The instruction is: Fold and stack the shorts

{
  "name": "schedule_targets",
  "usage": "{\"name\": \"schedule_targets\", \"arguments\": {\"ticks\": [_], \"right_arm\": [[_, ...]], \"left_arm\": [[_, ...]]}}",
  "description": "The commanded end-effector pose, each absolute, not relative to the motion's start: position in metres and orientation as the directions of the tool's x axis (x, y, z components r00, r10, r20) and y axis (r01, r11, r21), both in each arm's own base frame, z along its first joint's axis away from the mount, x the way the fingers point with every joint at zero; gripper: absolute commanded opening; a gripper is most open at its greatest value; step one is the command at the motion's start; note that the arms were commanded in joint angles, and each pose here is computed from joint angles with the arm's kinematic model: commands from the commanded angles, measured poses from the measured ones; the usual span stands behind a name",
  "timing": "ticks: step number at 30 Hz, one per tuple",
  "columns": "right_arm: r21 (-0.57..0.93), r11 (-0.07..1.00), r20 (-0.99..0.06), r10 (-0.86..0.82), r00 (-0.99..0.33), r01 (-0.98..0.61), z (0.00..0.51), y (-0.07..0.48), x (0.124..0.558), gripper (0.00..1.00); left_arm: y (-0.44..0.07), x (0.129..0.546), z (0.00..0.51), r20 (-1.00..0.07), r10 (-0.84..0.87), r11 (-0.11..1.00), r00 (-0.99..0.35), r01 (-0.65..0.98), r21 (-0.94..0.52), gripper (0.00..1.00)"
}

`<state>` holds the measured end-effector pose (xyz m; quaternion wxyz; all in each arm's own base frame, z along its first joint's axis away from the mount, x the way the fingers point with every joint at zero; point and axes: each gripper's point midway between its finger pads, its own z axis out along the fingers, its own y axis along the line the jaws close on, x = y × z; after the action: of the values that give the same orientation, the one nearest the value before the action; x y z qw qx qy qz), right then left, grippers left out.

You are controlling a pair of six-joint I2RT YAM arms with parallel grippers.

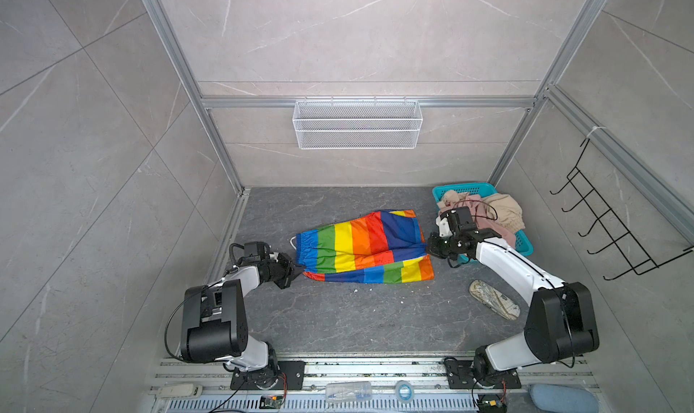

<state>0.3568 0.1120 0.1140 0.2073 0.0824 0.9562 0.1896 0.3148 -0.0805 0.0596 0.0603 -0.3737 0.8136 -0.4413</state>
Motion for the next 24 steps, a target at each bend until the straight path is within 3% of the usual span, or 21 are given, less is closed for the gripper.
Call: {"name": "schedule_targets", "arguments": {"ticks": [1,4,7,8,10,13,15,16,20,24], "right_arm": [[0.337,0.934,-0.295,0.223,-0.929,0.117,0.077,0.102,0.345,0.0],[0.348,0.927,-0.262,0.242,-0.934,0.143,0.061,0.103,0.336,0.03],[0.358,0.92,-0.236,0.251,-0.939,0.156,0.055,0.104,0.329,0.23],[0.364,0.919,-0.233,0.251,-0.94,0.155,0.057,0.105,0.328,0.3],[0.373,0.916,-0.249,0.25,-0.936,0.146,0.07,0.106,0.331,0.46],[0.382,0.916,-0.307,0.251,-0.918,0.122,0.102,0.107,0.344,0.61],[0.377,0.92,-0.357,0.251,-0.9,0.107,0.125,0.106,0.359,0.69],[0.369,0.924,-0.384,0.247,-0.89,0.098,0.136,0.106,0.37,0.73],[0.36,0.928,-0.406,0.245,-0.88,0.092,0.149,0.109,0.415,0.87],[0.389,0.915,-0.395,0.27,-0.878,0.106,0.133,0.12,0.457,0.91]], "left_arm": [[-0.077,0.319,0.057,0.207,-0.677,0.332,-0.706,-0.544,-0.771,0.12],[-0.083,0.322,0.063,0.185,-0.657,0.342,-0.73,-0.509,-0.79,0.28],[-0.08,0.324,0.072,0.131,-0.651,0.402,-0.748,-0.486,-0.776,0.43],[-0.077,0.325,0.075,0.105,-0.657,0.427,-0.747,-0.483,-0.764,0.56],[-0.072,0.327,0.085,0.053,-0.658,0.473,-0.751,-0.468,-0.747,0.61],[-0.064,0.332,0.103,-0.027,-0.653,0.531,-0.757,-0.433,-0.728,0.67],[-0.057,0.338,0.117,-0.098,-0.649,0.578,-0.754,-0.406,-0.708,0.82],[-0.053,0.342,0.123,-0.137,-0.646,0.604,-0.751,-0.393,-0.693,0.99],[-0.061,0.365,0.153,-0.291,-0.586,0.704,-0.756,-0.298,-0.644,0.99],[-0.128,0.389,0.176,-0.332,-0.496,0.698,-0.803,-0.141,-0.702,0.99]]}}
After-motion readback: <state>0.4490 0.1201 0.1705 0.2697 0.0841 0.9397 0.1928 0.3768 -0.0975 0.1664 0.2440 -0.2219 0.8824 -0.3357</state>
